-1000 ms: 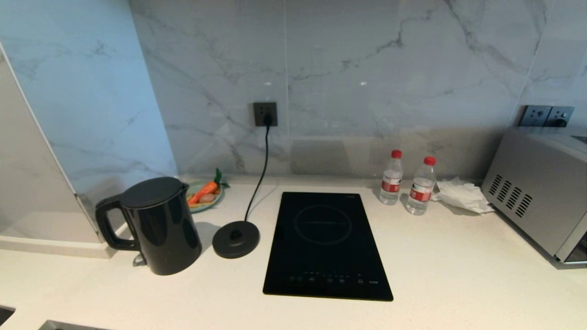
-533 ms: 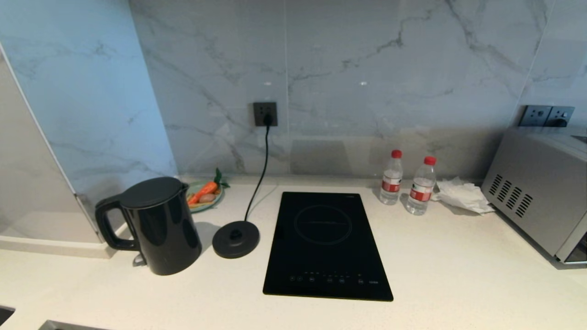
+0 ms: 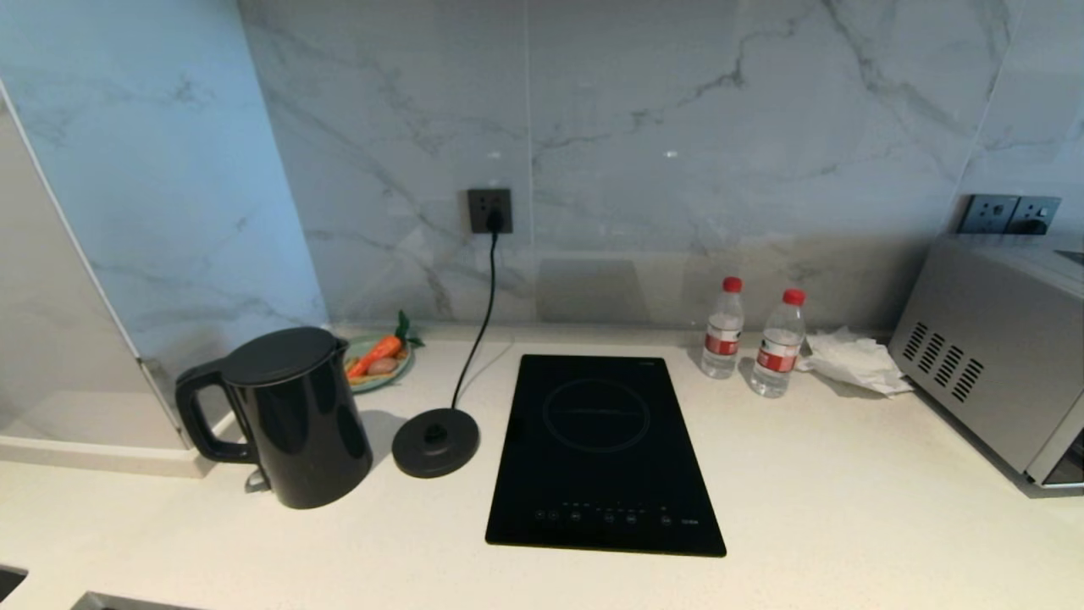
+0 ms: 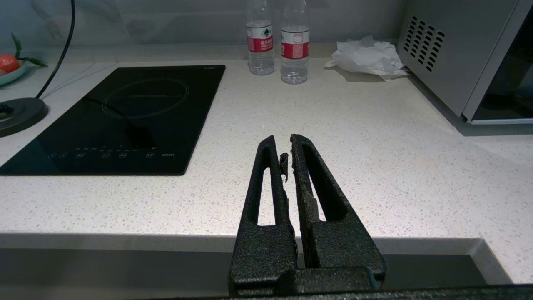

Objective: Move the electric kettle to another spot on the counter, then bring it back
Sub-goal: Grab the kettle

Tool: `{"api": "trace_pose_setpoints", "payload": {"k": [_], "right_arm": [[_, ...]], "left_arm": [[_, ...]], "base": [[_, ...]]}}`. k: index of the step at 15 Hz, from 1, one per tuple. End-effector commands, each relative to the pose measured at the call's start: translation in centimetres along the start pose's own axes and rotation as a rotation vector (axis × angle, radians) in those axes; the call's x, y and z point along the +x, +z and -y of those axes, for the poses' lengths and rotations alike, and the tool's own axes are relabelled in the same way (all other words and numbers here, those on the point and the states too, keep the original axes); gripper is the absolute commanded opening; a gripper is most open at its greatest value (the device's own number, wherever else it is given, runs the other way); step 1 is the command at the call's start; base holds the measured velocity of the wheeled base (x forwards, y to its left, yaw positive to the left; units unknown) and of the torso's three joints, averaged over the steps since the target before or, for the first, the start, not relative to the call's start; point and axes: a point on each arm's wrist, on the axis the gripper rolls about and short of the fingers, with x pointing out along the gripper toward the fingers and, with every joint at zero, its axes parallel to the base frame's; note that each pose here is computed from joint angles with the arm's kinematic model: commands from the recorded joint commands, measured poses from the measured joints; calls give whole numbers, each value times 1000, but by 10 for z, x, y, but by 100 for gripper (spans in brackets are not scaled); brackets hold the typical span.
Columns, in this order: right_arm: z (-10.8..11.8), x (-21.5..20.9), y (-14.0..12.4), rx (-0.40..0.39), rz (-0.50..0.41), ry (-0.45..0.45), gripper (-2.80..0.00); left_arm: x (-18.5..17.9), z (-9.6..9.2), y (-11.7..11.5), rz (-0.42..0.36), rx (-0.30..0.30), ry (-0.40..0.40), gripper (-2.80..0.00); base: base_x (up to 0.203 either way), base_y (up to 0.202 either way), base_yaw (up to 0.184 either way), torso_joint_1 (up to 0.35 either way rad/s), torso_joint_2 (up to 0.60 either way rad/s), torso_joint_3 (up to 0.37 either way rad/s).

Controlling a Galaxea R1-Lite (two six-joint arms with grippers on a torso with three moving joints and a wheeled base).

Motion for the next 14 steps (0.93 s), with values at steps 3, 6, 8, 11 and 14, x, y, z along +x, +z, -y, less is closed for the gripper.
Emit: {"api": "trace_pose_setpoints", "payload": {"k": [3, 6, 8, 11, 14], "right_arm": [[0, 0, 0, -1, 1, 0, -280], [0, 0, 0, -1, 0, 0, -280], [0, 0, 0, -1, 0, 0, -280], [0, 0, 0, -1, -1, 0, -280], [0, 0, 0, -1, 1, 0, -280]], "left_arm": [[5, 0, 49, -21, -38, 28, -280], [32, -1, 76, -94, -67, 37, -280], [63, -3, 86, -186, -99, 38, -280], [113, -4, 94, -284, -161, 62, -280], [143, 13, 97, -324, -176, 111, -280]], "base": [[0, 0, 0, 0, 0, 0], [0, 0, 0, 0, 0, 0], [0, 0, 0, 0, 0, 0], [0, 0, 0, 0, 0, 0], [0, 0, 0, 0, 0, 0]]}}
